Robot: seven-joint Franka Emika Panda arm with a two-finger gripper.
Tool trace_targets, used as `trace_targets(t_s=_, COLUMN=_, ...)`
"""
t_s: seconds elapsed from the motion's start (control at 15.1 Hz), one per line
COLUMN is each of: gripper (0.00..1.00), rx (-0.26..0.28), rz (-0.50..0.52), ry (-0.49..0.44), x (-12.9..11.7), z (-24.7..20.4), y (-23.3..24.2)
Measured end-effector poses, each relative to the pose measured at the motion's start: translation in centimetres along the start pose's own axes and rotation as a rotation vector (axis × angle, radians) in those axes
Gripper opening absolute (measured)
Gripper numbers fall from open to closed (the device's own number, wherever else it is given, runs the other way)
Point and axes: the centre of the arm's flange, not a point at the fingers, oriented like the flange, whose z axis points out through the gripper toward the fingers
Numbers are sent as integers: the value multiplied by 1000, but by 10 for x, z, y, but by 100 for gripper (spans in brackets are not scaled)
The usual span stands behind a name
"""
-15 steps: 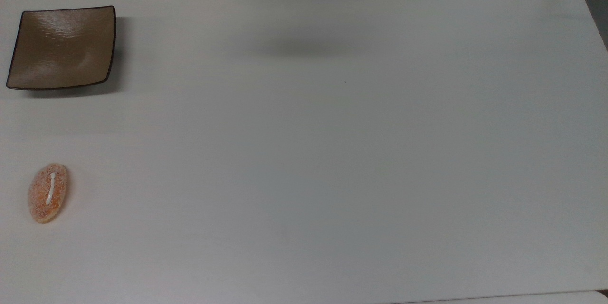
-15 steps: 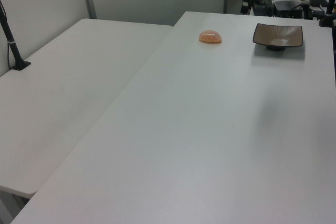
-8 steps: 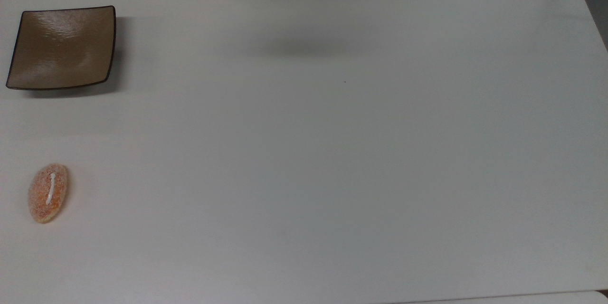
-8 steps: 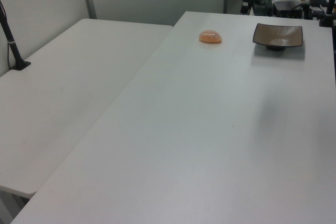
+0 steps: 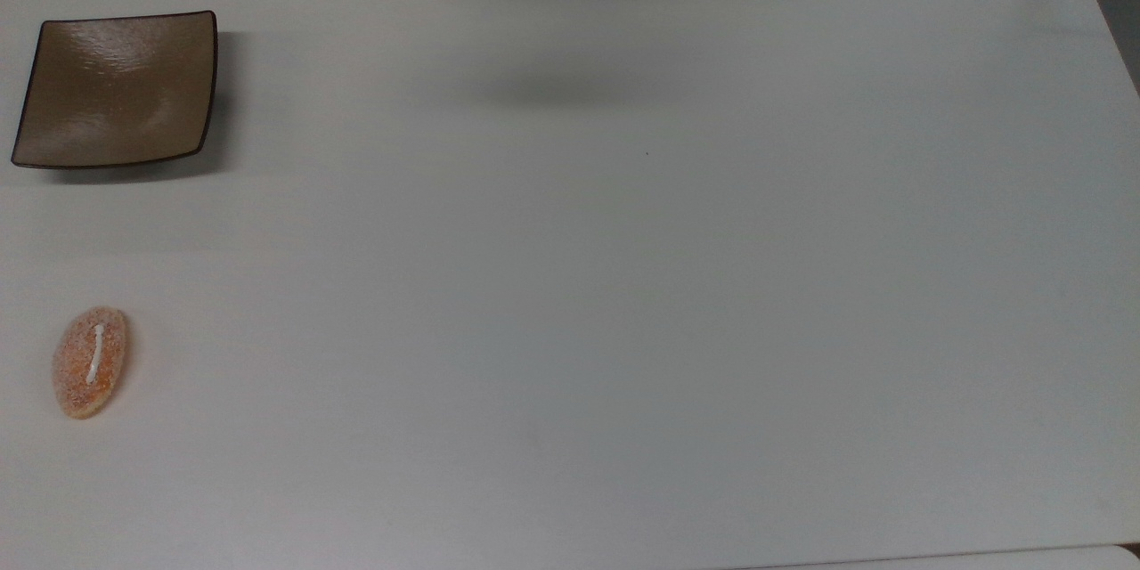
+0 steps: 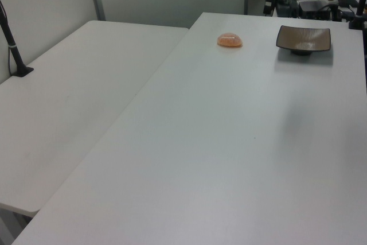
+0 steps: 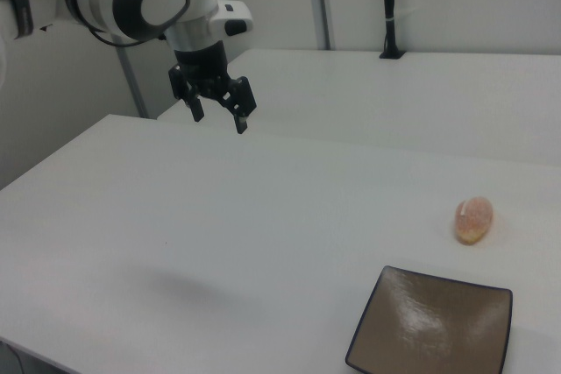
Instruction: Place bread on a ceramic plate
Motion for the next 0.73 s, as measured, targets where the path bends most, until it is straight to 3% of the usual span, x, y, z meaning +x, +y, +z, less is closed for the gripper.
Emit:
trace_targets(t_s=0.4, gripper=100, rx=-26, rz=56, ry=91, x=23, z=19, y=37)
trace_targets(t_s=0.73, gripper=100, rx=-95, rz=125, ry=240, x=43, z=16, y=94)
